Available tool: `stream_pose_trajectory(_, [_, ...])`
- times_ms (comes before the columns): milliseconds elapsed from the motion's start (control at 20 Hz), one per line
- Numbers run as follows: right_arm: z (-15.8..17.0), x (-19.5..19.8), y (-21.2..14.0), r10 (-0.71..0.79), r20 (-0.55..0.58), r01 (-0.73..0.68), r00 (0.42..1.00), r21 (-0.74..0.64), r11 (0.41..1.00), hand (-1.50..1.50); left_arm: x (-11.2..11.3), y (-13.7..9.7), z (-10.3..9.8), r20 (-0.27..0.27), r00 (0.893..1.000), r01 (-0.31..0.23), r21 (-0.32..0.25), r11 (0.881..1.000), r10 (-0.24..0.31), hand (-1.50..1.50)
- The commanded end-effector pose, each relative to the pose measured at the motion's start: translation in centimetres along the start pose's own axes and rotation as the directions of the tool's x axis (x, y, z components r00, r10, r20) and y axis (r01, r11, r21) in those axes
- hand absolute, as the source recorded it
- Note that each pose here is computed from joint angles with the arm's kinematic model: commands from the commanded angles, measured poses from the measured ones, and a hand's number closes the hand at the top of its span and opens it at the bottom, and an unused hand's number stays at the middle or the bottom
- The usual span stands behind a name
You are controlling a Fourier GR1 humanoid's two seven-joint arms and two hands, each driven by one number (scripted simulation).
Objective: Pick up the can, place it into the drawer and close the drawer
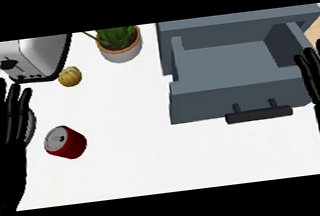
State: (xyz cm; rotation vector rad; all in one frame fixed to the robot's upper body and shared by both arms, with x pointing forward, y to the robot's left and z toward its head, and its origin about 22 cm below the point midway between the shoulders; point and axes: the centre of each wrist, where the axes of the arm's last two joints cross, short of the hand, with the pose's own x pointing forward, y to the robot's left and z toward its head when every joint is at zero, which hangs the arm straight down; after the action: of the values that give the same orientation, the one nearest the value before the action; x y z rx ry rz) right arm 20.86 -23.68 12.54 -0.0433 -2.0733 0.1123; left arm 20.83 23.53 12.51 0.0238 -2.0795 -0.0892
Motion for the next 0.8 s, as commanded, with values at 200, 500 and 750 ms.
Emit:
stream_pose_trajectory(200, [0.5,-0.1,1.4,-0.023,0.017,0.024,1.000,-0.034,0.999,-1.50,0.7,6.4,1.8,0.023,1.000,0.001,-0.004,1.000,0.000,-1.50])
stream_pose_trajectory(500, [1.5,-3.0,-1.4,-0.025,-0.283,-0.028,0.959,-0.181,0.983,-1.50,0.3,8.3,3.7,-0.380,0.924,0.030,0.182,0.983,0.042,-1.50])
stream_pose_trajectory(750, [1.9,-1.1,-1.6,-0.023,-0.265,-0.025,0.964,-0.177,0.984,-1.50,1.7,10.3,4.8,-0.392,0.919,0.041,0.200,0.979,0.042,-1.50])
